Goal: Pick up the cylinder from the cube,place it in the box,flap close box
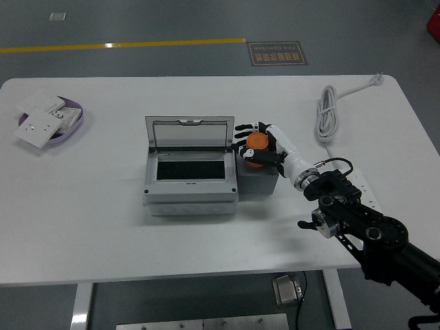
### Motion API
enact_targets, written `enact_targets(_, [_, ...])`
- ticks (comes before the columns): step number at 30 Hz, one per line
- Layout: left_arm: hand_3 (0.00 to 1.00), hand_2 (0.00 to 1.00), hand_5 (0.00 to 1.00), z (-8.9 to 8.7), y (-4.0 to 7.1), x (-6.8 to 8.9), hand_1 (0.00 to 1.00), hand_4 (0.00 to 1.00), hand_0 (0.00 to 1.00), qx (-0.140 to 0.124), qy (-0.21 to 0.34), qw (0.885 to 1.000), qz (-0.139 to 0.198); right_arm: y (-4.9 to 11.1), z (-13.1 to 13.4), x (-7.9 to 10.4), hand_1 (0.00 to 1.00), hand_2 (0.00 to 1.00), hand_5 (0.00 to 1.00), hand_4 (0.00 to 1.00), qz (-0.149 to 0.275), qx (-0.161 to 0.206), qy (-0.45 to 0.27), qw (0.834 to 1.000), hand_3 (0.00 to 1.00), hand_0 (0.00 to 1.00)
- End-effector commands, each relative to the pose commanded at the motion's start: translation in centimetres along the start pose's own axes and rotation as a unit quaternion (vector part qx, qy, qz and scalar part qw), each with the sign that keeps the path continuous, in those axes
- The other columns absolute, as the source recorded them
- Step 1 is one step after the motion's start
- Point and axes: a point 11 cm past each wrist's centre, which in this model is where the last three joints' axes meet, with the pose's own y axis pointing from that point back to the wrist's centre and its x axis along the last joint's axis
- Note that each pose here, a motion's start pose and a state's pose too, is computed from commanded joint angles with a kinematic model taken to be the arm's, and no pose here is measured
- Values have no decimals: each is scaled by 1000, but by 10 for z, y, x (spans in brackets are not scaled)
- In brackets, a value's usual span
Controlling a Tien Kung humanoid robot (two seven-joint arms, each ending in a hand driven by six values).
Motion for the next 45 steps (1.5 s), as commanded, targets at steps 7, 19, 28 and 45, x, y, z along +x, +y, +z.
enact_targets(7, [589,572,221,-1,0,1,611,697,571,3,0,1000,1,0,2,2,626,594,2,484,6,-5,-5,1000,631,701])
enact_targets(19, [590,572,219,1,0,1,611,697,571,4,4,1000,1,3,9,-6,525,505,2,100,10,-13,-5,1000,434,624])
enact_targets(28, [589,572,219,1,0,-1,611,698,570,5,6,1000,0,4,-19,2,386,335,2,2,42,38,-23,998,268,486])
enact_targets(45, [593,575,215,0,0,-1,612,700,570,9,10,1000,1,26,-72,-50,348,311,2,2,-44,96,-2,994,217,431])
